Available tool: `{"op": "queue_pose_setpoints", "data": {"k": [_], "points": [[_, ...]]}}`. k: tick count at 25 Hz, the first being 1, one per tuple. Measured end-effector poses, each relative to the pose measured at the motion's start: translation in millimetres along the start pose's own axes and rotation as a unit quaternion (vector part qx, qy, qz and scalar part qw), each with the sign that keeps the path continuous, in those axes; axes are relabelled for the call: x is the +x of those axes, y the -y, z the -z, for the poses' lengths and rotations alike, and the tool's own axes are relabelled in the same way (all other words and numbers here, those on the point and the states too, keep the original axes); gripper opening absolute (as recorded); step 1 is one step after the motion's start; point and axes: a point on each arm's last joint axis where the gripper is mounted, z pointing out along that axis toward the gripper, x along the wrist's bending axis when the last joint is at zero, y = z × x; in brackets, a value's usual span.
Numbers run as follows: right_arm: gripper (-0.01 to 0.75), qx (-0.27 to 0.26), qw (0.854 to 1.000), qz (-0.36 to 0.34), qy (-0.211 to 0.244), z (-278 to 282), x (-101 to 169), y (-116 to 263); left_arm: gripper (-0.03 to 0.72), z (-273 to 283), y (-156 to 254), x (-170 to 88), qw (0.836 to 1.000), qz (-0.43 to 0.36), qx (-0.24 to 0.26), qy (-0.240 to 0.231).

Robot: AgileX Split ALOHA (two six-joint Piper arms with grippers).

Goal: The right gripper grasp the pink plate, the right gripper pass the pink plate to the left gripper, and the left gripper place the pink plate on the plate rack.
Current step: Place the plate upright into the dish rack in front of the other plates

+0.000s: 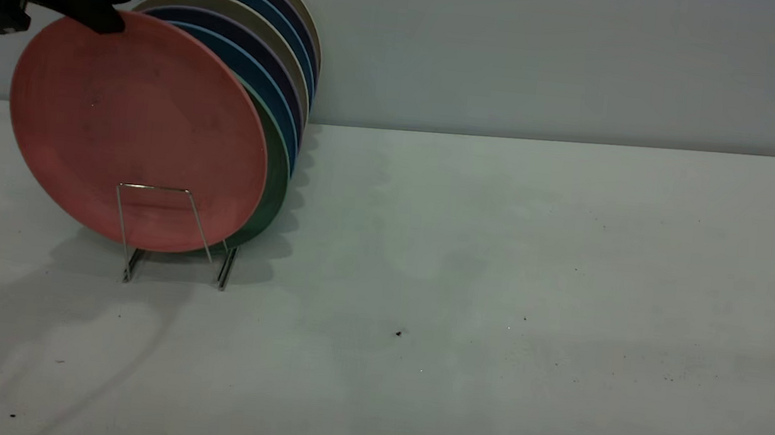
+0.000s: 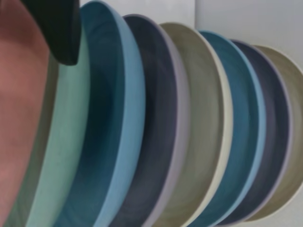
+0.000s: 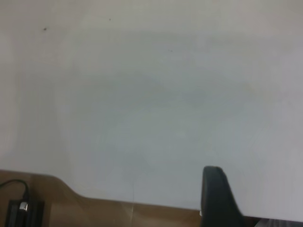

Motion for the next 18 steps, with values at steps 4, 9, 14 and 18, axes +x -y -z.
{"op": "queue_pose_setpoints", "data": {"k": [4, 9, 14, 18], "points": [[0.446, 0.000, 1.000, 0.000, 0.000, 0, 0, 0, 0.366, 0, 0, -1, 1.000, 0.018, -0.001, 0.007], [0.446, 0.000, 1.000, 0.000, 0.000, 0, 0, 0, 0.385, 0, -1, -6, 0.998, 0.049, -0.002, 0.030], [0.446, 0.000, 1.000, 0.000, 0.000, 0, 0, 0, 0.386, 10, -4, -13, 0.995, 0.066, -0.006, 0.073], [0.446, 0.000, 1.000, 0.000, 0.001, 0, 0, 0, 0.387, 40, -11, -11, 0.992, 0.104, -0.012, 0.065]]}}
